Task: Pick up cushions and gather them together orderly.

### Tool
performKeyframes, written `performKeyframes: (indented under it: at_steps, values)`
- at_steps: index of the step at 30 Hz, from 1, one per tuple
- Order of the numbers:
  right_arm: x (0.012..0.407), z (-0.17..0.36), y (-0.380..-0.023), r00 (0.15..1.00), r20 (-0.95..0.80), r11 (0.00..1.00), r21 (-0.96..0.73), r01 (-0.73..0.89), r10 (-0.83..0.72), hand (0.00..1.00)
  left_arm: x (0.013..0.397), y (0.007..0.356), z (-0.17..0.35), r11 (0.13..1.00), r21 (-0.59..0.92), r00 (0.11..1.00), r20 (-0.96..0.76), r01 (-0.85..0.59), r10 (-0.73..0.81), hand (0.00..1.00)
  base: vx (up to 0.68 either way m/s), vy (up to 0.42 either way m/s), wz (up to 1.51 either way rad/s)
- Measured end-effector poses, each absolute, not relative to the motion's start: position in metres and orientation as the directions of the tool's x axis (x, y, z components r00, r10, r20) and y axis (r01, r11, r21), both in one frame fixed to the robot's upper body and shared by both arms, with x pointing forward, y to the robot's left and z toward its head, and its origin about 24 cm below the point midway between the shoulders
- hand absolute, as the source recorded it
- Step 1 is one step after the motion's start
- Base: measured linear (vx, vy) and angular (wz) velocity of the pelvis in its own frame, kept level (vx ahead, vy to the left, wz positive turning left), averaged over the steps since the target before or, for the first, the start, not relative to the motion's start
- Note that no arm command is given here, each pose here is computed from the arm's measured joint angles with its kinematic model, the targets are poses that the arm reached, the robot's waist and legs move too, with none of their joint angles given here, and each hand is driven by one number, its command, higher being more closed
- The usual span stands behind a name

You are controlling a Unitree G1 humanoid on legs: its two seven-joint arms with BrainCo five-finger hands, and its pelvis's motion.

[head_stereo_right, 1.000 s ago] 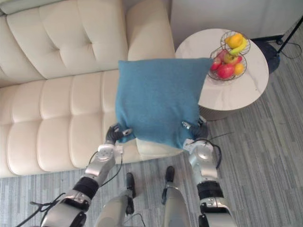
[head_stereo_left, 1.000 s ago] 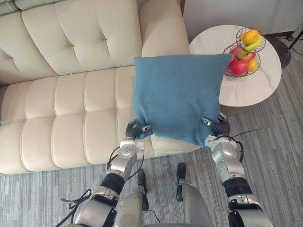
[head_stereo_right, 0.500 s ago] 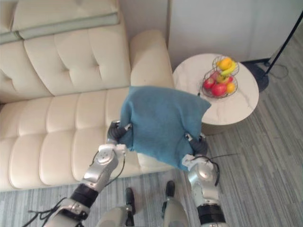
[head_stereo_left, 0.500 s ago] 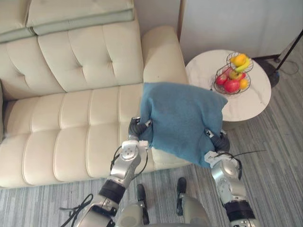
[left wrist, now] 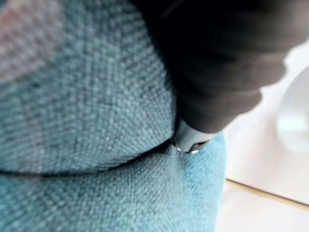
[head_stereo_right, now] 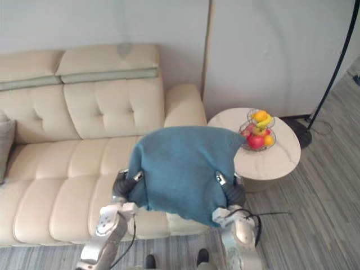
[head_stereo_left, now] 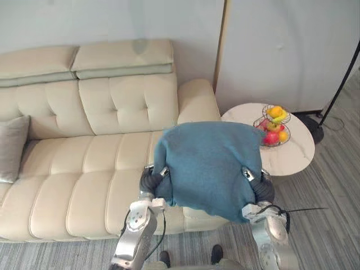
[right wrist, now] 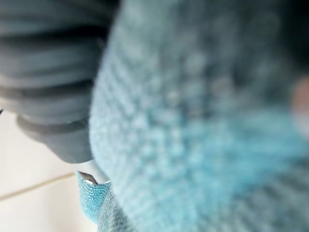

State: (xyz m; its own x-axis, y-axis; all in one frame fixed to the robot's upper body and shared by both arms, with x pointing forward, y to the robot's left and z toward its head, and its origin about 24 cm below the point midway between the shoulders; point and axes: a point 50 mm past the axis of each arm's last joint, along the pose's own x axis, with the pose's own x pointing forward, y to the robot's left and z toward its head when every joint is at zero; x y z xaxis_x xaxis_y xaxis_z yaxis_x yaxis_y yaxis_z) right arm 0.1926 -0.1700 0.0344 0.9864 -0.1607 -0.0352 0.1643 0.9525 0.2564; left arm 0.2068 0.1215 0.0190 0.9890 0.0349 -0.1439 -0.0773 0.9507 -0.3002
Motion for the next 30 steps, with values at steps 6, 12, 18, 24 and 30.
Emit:
performKeyframes:
  at_steps: [6, 12, 18, 24, 30]
  values:
    - [0.186, 0.036, -0.170, 0.985, -0.013, 0.969, 0.181, 0.169, -0.170, 1.00, 0.197, 0.122, 0.017, 0.945, -0.317, 0.987, -0.157, -0.082, 0.034, 1.00, -0.06, -0.008, 0.80]
    - [0.201, 0.051, -0.170, 0.979, 0.066, 0.974, 0.136, 0.181, -0.191, 1.00, 0.196, 0.120, 0.012, 0.927, -0.360, 0.982, -0.186, -0.103, 0.037, 1.00, 0.01, 0.156, 0.78]
    - [0.202, 0.019, -0.177, 0.965, -0.070, 0.961, 0.096, 0.258, -0.252, 1.00, 0.196, 0.117, -0.009, 0.941, -0.323, 0.966, -0.258, -0.099, 0.013, 1.00, 0.18, 0.393, 0.50]
    - [0.202, 0.000, -0.175, 0.951, -0.169, 0.956, 0.091, 0.278, -0.260, 1.00, 0.194, 0.118, -0.023, 0.957, -0.277, 0.946, -0.325, -0.091, -0.004, 1.00, 0.24, 0.412, -0.18]
    - [0.212, 0.008, -0.170, 0.960, -0.132, 0.958, 0.117, 0.263, -0.248, 1.00, 0.197, 0.121, -0.019, 0.962, -0.264, 0.954, -0.300, -0.076, -0.007, 1.00, 0.19, 0.141, -0.26]
